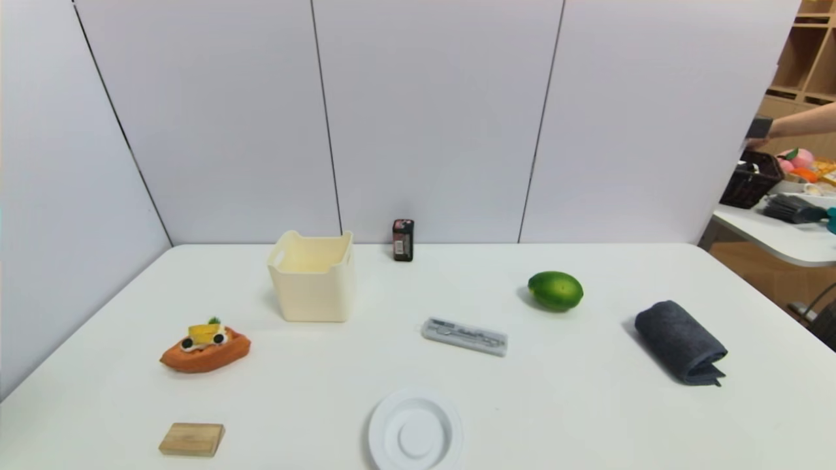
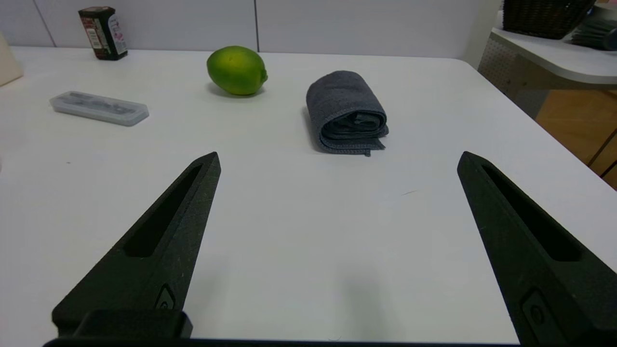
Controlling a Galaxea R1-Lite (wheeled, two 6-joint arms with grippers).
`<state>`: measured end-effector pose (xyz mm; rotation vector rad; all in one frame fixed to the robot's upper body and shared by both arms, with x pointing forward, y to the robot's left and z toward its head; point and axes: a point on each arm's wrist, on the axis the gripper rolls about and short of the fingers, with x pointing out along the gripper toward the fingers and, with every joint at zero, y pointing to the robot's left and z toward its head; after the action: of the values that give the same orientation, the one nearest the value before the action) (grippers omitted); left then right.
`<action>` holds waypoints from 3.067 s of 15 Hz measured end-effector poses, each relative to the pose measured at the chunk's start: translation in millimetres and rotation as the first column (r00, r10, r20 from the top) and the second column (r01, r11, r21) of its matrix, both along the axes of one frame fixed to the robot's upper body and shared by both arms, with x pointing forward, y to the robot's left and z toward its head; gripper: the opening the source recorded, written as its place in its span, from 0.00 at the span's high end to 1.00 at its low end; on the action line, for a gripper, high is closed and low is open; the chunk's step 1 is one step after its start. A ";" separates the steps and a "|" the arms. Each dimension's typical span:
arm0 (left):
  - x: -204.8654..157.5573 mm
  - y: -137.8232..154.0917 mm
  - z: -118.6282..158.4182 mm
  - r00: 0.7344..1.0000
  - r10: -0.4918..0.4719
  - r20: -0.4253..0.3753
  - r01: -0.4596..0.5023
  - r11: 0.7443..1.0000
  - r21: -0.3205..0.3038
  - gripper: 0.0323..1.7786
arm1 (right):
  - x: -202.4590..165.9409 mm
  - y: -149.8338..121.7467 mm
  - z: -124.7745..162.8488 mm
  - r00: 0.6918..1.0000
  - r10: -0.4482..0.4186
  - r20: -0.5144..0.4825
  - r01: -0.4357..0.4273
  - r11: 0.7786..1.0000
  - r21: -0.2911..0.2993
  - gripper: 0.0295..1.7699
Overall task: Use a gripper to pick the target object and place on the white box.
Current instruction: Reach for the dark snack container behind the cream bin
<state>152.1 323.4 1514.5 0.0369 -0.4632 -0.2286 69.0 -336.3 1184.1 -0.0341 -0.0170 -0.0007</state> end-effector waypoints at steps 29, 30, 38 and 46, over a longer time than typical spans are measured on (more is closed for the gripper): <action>324.5 -226.3 -174.2 0.644 0.056 -0.763 0.215 0.944 0.251 0.99 | 0.0 0.0 0.0 1.000 0.000 0.000 0.000 1.000 0.000 0.04; 325.4 -226.8 -175.9 0.636 0.042 -0.770 0.220 0.947 0.234 0.99 | 0.0 0.0 0.0 1.000 0.000 0.000 0.000 1.000 0.000 0.04; 338.3 -236.1 -201.7 0.590 -0.029 -0.807 0.269 0.949 0.162 0.47 | 0.0 0.0 0.0 1.000 0.000 0.000 0.000 1.000 0.000 0.04; 350.8 -243.0 -221.0 0.611 -0.003 -0.792 0.228 0.958 0.172 0.19 | 0.0 0.0 0.0 1.000 0.000 0.000 0.000 1.000 0.000 0.04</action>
<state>502.8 80.4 1293.6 0.1557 0.4711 -0.4085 69.0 -336.3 1184.0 -0.0337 -0.0166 -0.0011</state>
